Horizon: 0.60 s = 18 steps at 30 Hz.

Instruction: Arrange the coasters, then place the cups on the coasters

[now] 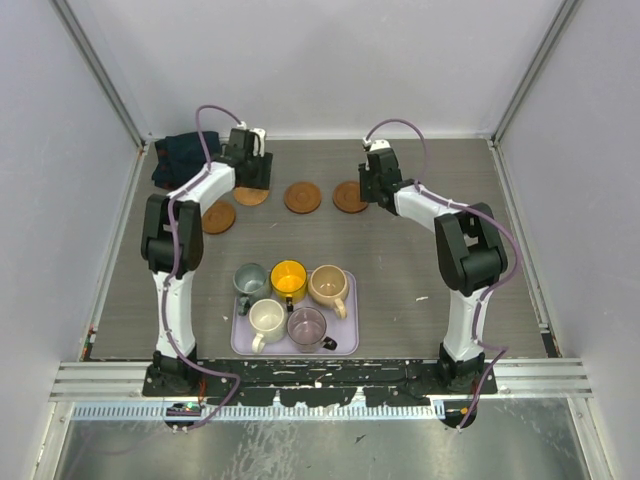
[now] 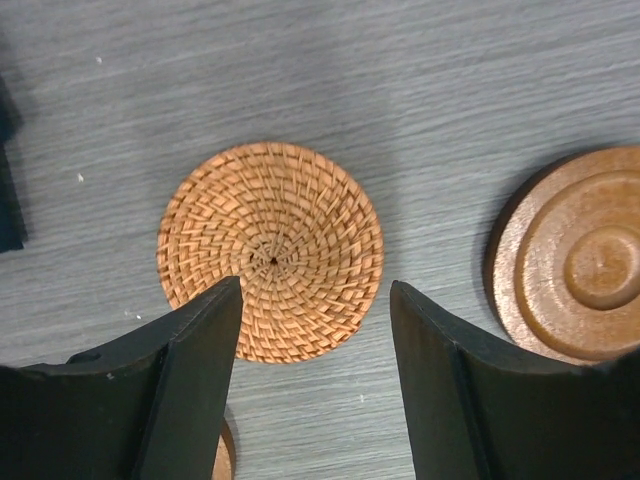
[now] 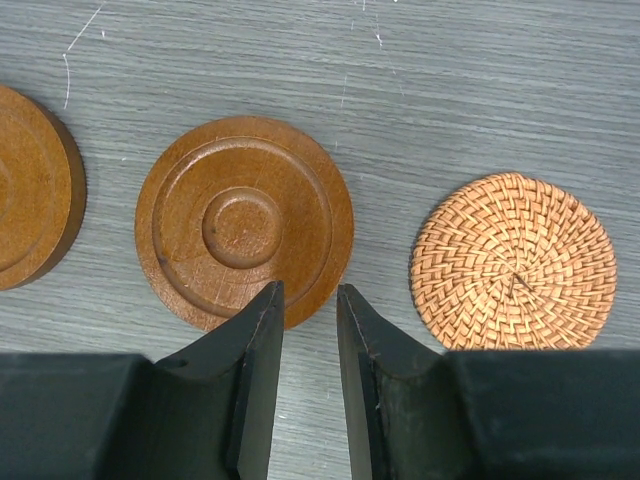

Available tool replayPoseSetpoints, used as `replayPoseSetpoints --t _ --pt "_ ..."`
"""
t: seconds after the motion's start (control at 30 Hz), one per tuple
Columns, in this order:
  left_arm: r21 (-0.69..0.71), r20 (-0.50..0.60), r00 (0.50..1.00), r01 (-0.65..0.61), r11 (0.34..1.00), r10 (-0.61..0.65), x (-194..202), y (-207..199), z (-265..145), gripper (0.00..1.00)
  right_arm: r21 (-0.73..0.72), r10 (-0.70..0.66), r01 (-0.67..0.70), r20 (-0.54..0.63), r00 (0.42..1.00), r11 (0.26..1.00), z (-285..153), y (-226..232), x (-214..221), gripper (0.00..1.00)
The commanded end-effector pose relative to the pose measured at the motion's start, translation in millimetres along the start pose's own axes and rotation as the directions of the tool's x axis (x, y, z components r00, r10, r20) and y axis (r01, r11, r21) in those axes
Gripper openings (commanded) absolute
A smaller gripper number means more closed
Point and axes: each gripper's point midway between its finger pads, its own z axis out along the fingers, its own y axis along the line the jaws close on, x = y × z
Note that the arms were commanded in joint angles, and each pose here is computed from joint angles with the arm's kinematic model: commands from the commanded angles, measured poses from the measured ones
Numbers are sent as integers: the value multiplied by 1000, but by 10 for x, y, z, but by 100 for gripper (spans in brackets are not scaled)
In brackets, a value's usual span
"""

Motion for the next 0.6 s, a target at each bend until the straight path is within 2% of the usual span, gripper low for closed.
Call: replayPoseSetpoints --t 0.0,0.17,0.3,0.57 --pt "-67 -7 999 -32 997 32 -85 92 -29 61 -2 -1 1 81 997 1000 14 27 -299 34" --pt "-95 -22 1000 -5 995 3 -13 133 38 55 2 -3 2 77 997 1000 32 17 -282 34" --pt "-107 -26 1000 5 994 -8 -3 145 95 40 5 -6 6 75 997 1000 35 5 -258 34" --pt "-109 -88 996 0 994 -10 127 140 220 39 26 -20 18 78 997 1000 36 -31 -257 34"
